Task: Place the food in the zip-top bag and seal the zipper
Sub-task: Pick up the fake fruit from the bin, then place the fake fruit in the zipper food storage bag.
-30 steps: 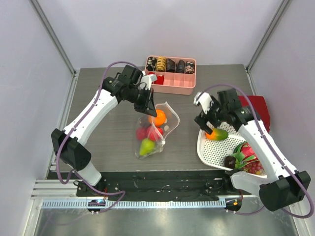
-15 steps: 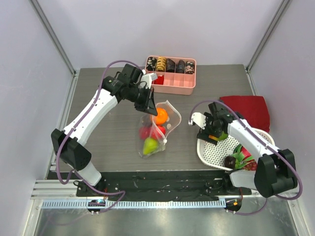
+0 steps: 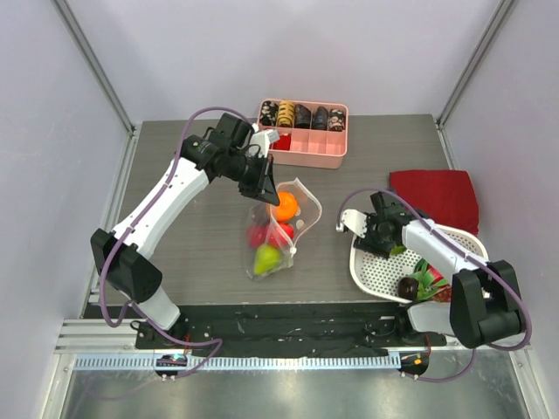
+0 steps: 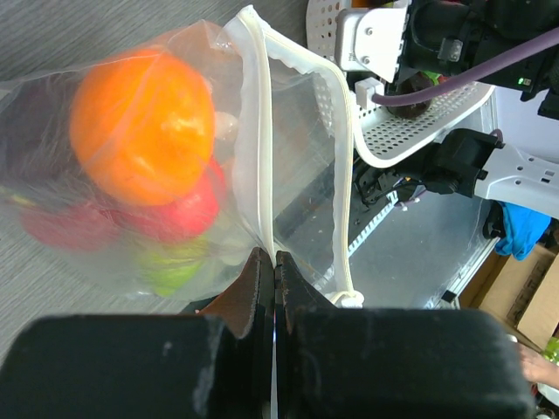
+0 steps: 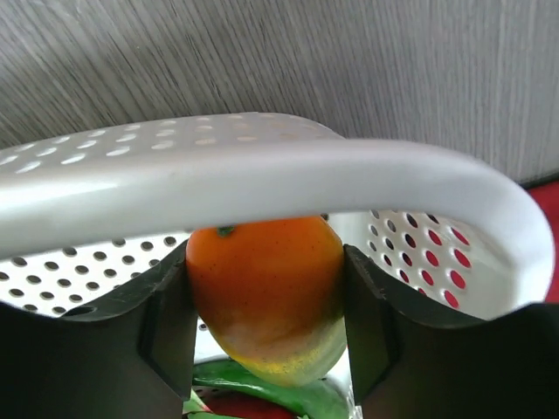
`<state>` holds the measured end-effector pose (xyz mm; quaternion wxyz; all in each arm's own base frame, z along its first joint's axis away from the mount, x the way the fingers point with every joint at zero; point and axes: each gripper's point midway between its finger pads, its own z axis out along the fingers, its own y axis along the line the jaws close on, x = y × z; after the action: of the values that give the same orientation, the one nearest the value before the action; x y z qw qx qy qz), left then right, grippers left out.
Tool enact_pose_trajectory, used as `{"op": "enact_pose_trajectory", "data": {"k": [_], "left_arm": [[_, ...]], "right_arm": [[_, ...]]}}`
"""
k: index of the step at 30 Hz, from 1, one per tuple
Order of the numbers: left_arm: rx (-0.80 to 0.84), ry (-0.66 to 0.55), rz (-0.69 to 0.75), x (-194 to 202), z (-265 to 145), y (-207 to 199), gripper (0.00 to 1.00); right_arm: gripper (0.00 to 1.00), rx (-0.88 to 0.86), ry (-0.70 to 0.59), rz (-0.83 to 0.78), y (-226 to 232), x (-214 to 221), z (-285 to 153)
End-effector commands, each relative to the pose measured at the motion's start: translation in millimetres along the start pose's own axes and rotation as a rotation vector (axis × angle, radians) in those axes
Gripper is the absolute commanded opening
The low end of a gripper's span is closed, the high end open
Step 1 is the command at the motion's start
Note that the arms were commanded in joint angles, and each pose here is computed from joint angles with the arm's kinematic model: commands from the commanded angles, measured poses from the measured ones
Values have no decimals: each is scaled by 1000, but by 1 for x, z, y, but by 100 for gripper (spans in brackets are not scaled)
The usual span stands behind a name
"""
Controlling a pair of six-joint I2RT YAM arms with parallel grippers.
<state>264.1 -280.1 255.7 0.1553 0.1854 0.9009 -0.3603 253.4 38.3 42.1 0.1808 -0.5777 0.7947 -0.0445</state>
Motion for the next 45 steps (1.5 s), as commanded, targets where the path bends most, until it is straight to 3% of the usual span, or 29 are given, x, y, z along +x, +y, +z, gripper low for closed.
{"op": "enact_pose_trajectory", "data": {"k": [1, 4, 6, 8, 14, 16, 17, 20, 29, 40, 45], "left_arm": [[53, -59, 51, -16, -12, -17, 0], [56, -65, 57, -16, -13, -18, 0], [62, -72, 59, -16, -14, -19, 0], [67, -67, 52, -15, -13, -19, 0], [74, -77, 50, -16, -12, -20, 0], [73, -85, 51, -17, -13, -21, 0], [76, -88, 50, -18, -13, -21, 0], [82, -103, 45, -20, -14, -23, 0], [87, -136, 17, -23, -15, -22, 0], [143, -207, -99, -42, -25, -15, 0], [164, -234, -117, -43, -28, -13, 0]], "right_arm": [[38, 97, -40, 31, -17, -5, -19], [24, 132, -120, 114, -33, -25, -53], [17, 164, -225, 155, -54, -54, -90], [2, 212, -378, 266, -81, -93, -137], [1, -2, -826, 741, -124, -209, -236], [1, -79, -925, 845, -133, -233, -249], [1, -135, -946, 978, -133, -241, -252], [1, -224, -967, 1166, -131, -261, -245], [1, -337, -927, 1153, -72, -304, -224], [1, -409, -775, 1260, -38, -306, -179], [1, -573, -729, 1263, -13, -317, -171]]}}
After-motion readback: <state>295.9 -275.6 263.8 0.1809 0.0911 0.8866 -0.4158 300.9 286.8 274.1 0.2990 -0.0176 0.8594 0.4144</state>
